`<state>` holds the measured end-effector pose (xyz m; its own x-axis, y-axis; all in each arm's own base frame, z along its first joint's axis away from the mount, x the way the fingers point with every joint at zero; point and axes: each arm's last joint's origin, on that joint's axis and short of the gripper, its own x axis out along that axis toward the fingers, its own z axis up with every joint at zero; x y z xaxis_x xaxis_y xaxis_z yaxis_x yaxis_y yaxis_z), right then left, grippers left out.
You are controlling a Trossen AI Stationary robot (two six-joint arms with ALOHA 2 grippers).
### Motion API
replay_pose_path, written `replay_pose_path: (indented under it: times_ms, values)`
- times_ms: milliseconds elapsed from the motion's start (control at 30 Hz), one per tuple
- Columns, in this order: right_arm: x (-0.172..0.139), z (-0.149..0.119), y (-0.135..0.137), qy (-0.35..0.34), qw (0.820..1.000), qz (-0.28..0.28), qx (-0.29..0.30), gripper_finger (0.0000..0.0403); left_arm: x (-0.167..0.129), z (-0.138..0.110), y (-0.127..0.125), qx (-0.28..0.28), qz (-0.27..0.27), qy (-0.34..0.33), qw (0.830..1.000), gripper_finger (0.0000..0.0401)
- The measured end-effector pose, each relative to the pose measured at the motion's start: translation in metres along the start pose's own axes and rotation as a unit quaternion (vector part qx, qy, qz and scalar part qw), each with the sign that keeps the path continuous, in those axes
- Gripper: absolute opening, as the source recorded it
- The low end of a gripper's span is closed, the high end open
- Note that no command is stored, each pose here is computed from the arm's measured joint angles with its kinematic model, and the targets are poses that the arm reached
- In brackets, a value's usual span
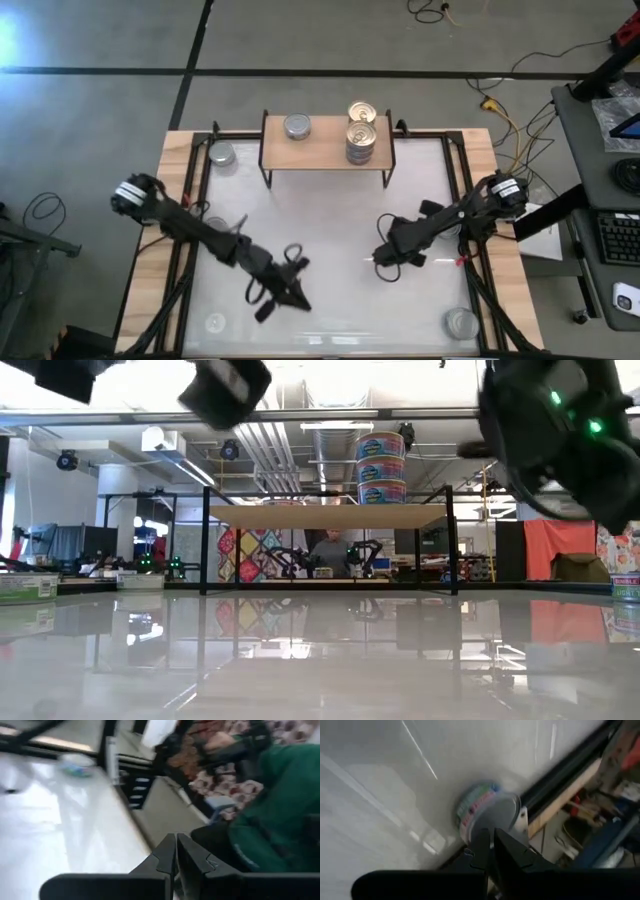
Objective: Stack canned seafood by type on shelf
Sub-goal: Put the green tuna can on the shelf
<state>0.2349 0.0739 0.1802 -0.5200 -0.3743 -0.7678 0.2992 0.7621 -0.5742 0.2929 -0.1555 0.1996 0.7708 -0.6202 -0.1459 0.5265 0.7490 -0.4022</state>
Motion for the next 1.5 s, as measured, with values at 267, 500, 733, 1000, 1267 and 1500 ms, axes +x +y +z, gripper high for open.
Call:
replay_pose_path:
  times_ms: [267, 500, 733, 1000, 1267, 1500]
  values:
    - [0.046, -0.003, -0.012, 0.081, 0.995, -0.054, 0.026, 0.0018, 0.051, 0.000, -0.023, 0.007, -0.037, -0.012, 0.999, 0.0001]
    - [0.064, 0.002, -0.008, 0.078, 0.996, -0.014, 0.031, 0.0018, 0.067, 0.009, -0.023, 0.017, -0.019, 0.024, 0.999, 0.0001]
    - [0.061, 0.010, 0.001, 0.049, 0.998, 0.032, 0.034, 0.0018, 0.057, 0.024, -0.026, 0.035, 0.036, 0.034, 0.998, 0.0001]
    - [0.006, 0.021, 0.021, -0.053, 0.989, 0.128, 0.045, 0.0018, 0.033, 0.030, -0.030, 0.044, 0.083, 0.069, 0.993, 0.0001]
    - [-0.070, -0.001, 0.050, -0.209, 0.948, 0.232, -0.059, 0.0018, 0.014, 0.028, -0.034, 0.037, 0.115, 0.122, 0.985, 0.0001]
    - [-0.062, -0.045, 0.044, -0.197, 0.964, 0.176, -0.043, 0.0018, 0.016, 0.019, -0.035, 0.016, 0.121, 0.147, 0.982, 0.0001]
